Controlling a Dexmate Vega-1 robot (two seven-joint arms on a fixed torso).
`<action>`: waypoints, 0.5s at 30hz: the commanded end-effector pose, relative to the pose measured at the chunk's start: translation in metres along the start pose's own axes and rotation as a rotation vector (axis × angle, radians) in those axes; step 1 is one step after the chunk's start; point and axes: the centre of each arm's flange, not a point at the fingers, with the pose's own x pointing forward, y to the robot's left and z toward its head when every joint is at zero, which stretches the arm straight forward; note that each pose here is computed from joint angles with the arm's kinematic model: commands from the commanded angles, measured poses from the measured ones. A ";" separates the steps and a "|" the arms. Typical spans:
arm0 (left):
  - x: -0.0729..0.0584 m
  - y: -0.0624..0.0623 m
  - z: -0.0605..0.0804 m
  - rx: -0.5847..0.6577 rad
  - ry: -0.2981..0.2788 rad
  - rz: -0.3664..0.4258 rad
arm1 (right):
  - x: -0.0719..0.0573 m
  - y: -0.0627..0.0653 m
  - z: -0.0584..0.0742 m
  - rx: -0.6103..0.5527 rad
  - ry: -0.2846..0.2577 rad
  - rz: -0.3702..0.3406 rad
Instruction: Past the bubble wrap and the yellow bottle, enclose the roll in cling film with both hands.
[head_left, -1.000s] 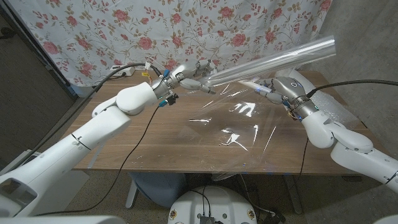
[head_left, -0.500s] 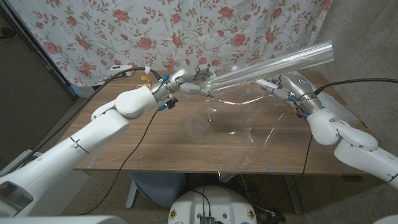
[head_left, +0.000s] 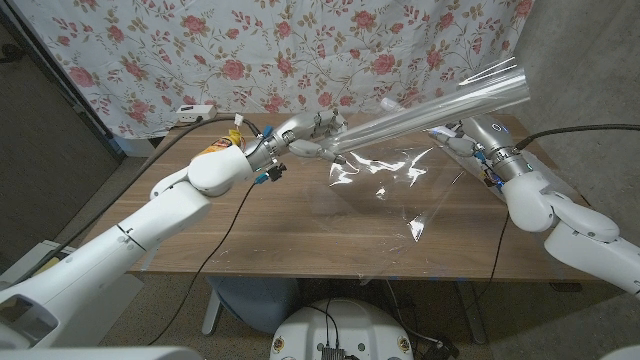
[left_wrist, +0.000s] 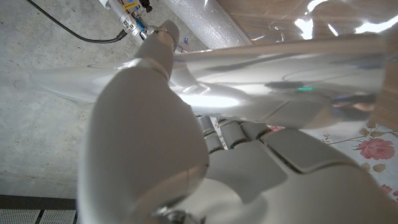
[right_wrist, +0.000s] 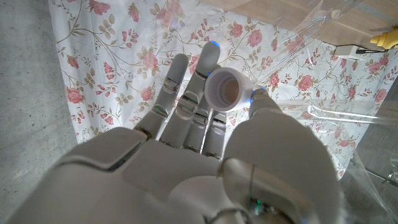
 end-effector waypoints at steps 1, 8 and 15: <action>-0.002 -0.008 -0.008 -0.005 0.024 -0.020 | -0.002 -0.010 -0.005 0.054 0.011 -0.030; -0.006 -0.013 -0.003 0.107 0.041 -0.041 | -0.002 -0.020 -0.013 0.089 0.030 -0.058; -0.006 -0.017 0.000 0.185 0.049 -0.058 | -0.004 -0.025 -0.012 0.093 0.028 -0.072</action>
